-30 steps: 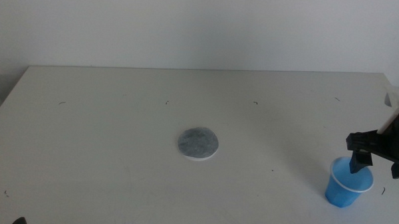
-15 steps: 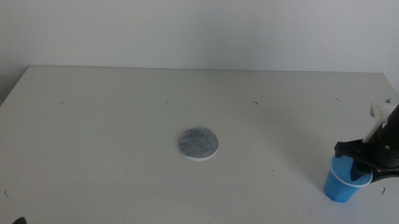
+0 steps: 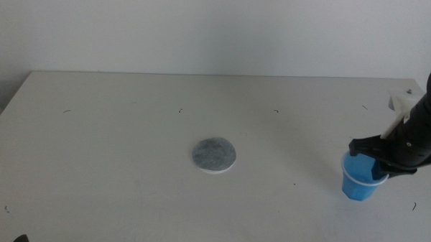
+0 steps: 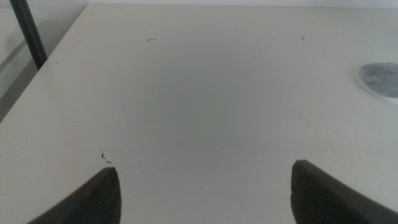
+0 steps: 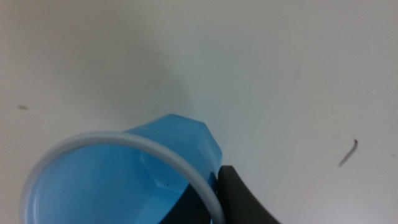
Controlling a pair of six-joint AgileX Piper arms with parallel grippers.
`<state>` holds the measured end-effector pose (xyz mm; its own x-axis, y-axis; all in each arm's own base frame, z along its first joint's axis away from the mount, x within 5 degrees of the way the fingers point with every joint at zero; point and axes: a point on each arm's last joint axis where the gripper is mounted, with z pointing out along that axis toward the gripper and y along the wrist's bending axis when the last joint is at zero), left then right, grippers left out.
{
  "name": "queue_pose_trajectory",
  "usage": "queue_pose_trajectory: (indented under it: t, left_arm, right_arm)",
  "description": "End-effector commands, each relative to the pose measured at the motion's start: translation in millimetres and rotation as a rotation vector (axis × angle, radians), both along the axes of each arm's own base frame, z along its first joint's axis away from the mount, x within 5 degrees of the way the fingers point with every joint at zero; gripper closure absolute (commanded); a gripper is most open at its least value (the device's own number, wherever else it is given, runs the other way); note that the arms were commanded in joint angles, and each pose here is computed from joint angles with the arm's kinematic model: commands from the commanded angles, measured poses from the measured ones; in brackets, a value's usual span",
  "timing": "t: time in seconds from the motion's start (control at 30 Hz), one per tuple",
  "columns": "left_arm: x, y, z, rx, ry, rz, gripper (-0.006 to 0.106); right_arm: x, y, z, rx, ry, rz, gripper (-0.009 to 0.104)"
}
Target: Place an empty cup on a cup mat.
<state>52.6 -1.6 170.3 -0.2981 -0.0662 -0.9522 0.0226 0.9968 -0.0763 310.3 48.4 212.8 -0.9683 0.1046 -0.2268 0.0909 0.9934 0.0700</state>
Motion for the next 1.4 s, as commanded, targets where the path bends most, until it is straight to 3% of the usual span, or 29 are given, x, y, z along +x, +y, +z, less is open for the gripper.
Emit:
queue_pose_trajectory:
  t: [0.0,0.17,0.47,0.63,0.83,1.1,1.37]
  left_arm:
    - [0.8,-0.4,8.5,-0.016,-0.084,0.0,-0.005]
    - [0.8,-0.4,8.5,-0.016,-0.084,0.0,-0.005]
    - [0.8,-0.4,8.5,-0.016,-0.084,0.0,-0.005]
    - [0.8,-0.4,8.5,-0.016,-0.084,0.0,-0.005]
    - [0.8,-0.4,8.5,-0.016,-0.084,0.0,-0.005]
    - [0.8,-0.4,8.5,-0.016,-0.084,0.0,-0.005]
    - [0.8,-0.4,8.5,-0.016,-0.084,0.0,-0.005]
  right_arm:
    - [4.9,13.0,37.3,0.018,-0.116,0.026,0.096]
    - [18.0,52.7,76.0,0.053,-0.224,0.109,0.096]
    - [42.7,132.4,113.1,0.1,-0.276,0.263,0.096]
    - [60.5,172.0,104.5,0.12,-0.255,0.309,0.096]
    - [74.7,204.7,67.4,0.136,-0.188,0.326,0.096]
    - [81.8,222.3,48.3,0.181,-0.222,0.336,0.096]
    - [89.2,224.6,32.1,0.158,-0.229,0.339,0.096]
